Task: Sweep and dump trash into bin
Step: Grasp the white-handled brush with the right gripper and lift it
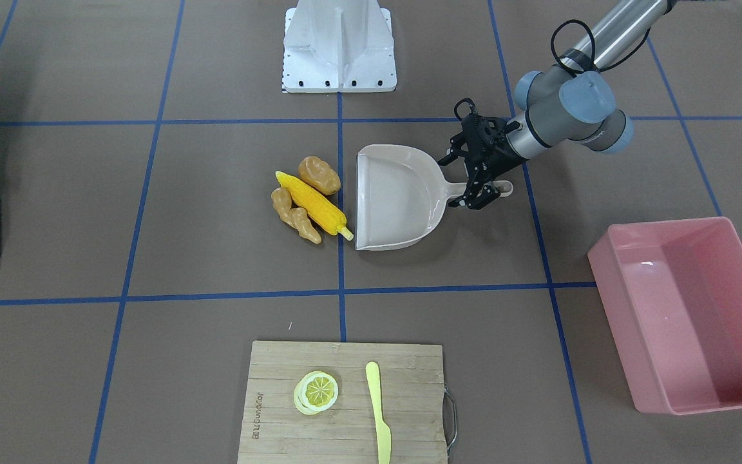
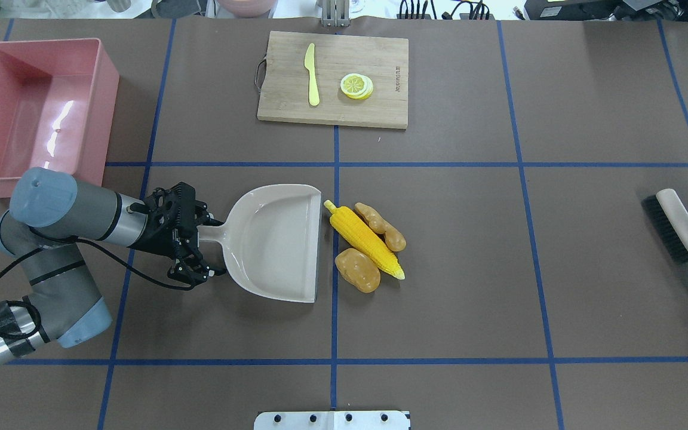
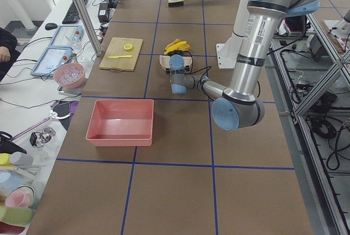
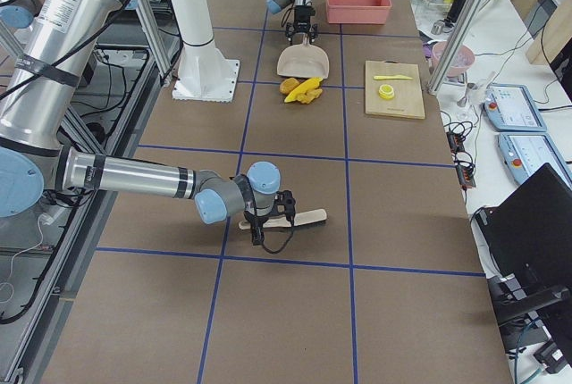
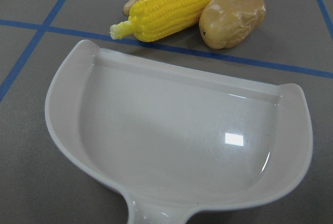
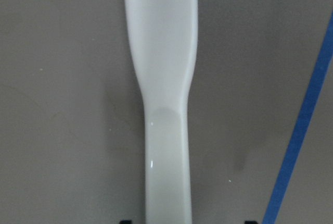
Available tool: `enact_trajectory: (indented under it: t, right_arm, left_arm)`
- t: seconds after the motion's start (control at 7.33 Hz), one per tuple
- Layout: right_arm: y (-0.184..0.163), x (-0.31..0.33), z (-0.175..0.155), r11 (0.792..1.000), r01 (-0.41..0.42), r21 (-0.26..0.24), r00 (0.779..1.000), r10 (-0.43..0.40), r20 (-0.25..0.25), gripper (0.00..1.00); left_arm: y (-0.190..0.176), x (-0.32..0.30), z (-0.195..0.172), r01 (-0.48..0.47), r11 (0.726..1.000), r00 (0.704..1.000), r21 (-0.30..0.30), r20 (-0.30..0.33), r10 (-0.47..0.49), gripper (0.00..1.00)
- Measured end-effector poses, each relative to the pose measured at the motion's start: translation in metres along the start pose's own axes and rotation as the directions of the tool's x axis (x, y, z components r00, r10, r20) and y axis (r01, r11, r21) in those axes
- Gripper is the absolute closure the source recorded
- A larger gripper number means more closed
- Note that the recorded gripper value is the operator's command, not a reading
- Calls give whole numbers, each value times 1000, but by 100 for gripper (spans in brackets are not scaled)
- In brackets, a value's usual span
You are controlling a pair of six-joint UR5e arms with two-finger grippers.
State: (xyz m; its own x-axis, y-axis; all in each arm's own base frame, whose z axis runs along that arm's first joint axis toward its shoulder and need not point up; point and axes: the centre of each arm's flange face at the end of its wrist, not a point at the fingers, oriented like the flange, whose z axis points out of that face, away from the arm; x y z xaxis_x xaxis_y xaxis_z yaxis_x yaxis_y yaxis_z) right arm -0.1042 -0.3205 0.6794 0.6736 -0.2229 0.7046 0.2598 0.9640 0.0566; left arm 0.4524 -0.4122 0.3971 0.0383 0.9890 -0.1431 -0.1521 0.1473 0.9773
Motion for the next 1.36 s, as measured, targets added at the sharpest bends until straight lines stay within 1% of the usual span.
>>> enact_trajectory:
  t: [0.14, 0.27, 0.55, 0.82, 0.96, 1.09, 1.23, 1.36]
  right_arm:
    - [0, -1, -1, 1000, 2, 0, 1000, -2, 3, 100]
    - [1, -2, -2, 1000, 8, 4, 1000, -8, 9, 100]
    - [0, -12, -10, 999, 31, 26, 999, -32, 40, 100]
    - [-8, -42, -35, 996, 61, 63, 996, -65, 67, 100]
    - [-14, -71, -53, 996, 64, 65, 995, -68, 74, 100]
    - [-23, -112, -70, 997, 47, 56, 996, -51, 76, 100]
    - [-33, -153, -82, 998, 26, 52, 996, -30, 85, 100]
    - [-44, -195, -84, 999, -2, 47, 995, -2, 104, 100]
  left_arm:
    - [-2, 1, 1, -1, 1000, 1000, 1, -1, 1, 2]
    - [-4, 1, 1, 0, 1000, 1000, -1, -2, 0, 2]
    - [-12, 4, -3, 10, 1000, 1000, -15, 0, -10, 2]
    - [-16, 4, -4, 27, 999, 1000, -41, 3, -27, 2]
    - [-15, 2, -3, 39, 998, 999, -58, 9, -38, 2]
    - [-15, 1, -2, 52, 996, 999, -78, 20, -50, 2]
    - [-16, -1, -1, 63, 993, 998, -95, 30, -61, 2]
    - [-17, -1, 0, 70, 992, 997, -106, 38, -67, 2]
